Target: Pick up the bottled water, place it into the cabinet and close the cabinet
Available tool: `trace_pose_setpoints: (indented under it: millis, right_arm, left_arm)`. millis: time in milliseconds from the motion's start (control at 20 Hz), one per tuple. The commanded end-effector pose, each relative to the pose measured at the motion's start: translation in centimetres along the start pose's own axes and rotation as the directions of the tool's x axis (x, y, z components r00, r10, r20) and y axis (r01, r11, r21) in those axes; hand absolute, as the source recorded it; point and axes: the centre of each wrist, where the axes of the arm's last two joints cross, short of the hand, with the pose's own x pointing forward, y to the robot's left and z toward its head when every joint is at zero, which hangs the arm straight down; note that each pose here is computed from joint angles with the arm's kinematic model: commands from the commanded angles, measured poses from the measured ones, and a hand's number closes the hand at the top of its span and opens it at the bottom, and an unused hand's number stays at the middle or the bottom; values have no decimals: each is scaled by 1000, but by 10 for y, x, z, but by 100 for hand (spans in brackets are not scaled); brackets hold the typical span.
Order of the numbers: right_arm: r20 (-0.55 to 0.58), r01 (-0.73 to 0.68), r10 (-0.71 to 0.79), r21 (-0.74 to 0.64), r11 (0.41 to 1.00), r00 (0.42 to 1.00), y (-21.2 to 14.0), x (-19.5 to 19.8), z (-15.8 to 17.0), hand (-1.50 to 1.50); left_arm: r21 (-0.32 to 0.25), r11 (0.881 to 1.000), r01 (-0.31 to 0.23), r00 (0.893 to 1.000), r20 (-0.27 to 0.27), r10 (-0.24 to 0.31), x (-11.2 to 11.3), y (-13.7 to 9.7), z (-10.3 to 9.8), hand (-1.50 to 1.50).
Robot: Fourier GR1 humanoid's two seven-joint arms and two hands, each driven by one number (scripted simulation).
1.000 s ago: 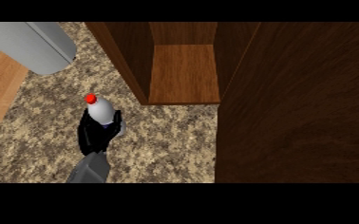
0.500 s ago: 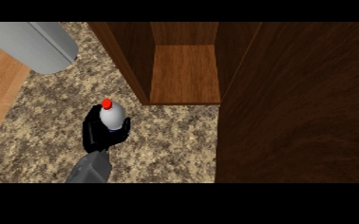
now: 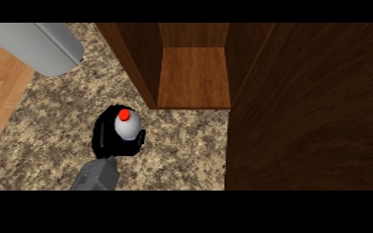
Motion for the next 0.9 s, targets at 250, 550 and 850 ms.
trace_pose_setpoints:
  millis: [250,550,850]
  right_arm:
    - [79,9,-9,-3,1000,997,-7,9,-20,-150]
    - [81,24,-26,20,1000,996,-4,11,-15,-150]
    - [90,35,-36,17,999,995,2,21,-16,-150]
  left_arm:
    - [-162,986,-43,999,5,44,38,-88,-9,150]
    - [-225,974,-37,999,-20,33,77,-154,-6,150]
    - [-214,977,20,1000,-17,-24,105,-202,-20,150]
